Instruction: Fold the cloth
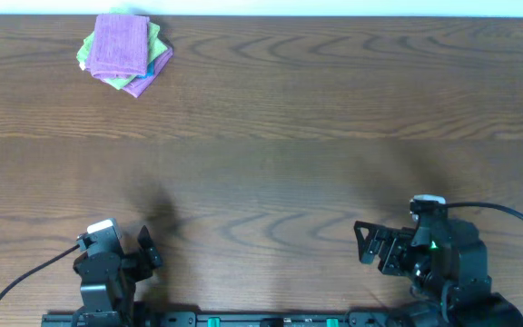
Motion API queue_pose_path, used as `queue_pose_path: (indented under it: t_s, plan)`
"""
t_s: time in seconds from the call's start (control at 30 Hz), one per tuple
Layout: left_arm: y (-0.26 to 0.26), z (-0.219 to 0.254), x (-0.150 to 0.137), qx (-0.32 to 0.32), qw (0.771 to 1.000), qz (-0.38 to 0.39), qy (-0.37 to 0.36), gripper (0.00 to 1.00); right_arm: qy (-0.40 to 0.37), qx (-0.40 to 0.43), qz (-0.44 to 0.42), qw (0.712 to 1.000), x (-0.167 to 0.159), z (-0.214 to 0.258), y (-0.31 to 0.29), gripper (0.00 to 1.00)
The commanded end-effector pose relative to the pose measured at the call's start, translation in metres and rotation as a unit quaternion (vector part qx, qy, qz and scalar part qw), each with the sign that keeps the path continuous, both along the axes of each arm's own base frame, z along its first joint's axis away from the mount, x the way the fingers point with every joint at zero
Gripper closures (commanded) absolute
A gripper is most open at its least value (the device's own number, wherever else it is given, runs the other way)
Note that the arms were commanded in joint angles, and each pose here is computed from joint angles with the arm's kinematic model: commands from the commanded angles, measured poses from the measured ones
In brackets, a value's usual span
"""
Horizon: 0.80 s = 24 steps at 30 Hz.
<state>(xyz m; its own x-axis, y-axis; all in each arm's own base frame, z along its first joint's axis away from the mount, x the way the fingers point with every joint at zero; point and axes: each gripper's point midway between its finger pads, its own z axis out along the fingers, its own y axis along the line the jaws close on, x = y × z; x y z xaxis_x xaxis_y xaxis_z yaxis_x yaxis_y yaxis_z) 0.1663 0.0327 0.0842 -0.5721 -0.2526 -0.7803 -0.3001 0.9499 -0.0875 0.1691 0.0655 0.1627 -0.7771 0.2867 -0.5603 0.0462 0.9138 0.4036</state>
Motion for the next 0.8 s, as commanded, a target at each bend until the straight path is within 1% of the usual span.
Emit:
queue_pose_path:
  t_s: [0.0, 0.13, 0.23, 0.37, 0.5, 0.6, 0.77]
  plan:
    - [-0.002, -0.021, -0.008, 0.006, 0.999, -0.011, 0.038, 0.05, 0.007, -0.003, -0.011, 1.0, -0.002, -0.003, -0.004, 0.01]
    - [-0.002, -0.021, -0.008, 0.006, 0.999, -0.011, 0.038, 0.05, -0.015, -0.045, -0.044, 0.998, 0.003, -0.001, -0.023, 0.01]
    - [-0.002, -0.021, -0.008, 0.006, 0.999, -0.011, 0.037, 0.05, -0.046, -0.086, -0.021, 0.995, 0.006, 0.004, -0.028, 0.01]
    - [-0.002, -0.021, -0.008, 0.006, 0.999, -0.011, 0.037, 0.05, -0.098, -0.155, 0.006, 0.983, 0.013, 0.014, -0.039, 0.01]
    - [-0.002, -0.021, -0.008, 0.006, 0.999, -0.011, 0.038, 0.05, -0.122, -0.211, 0.016, 0.97, 0.016, 0.017, -0.052, 0.01]
    - [-0.002, -0.021, -0.008, 0.006, 0.999, -0.011, 0.038, 0.05, -0.137, -0.233, 0.02, 0.963, 0.018, 0.014, -0.058, 0.01]
    - [-0.002, -0.021, -0.008, 0.006, 0.999, -0.011, 0.038, 0.05, -0.145, -0.236, 0.002, 0.961, 0.021, -0.004, -0.064, 0.01]
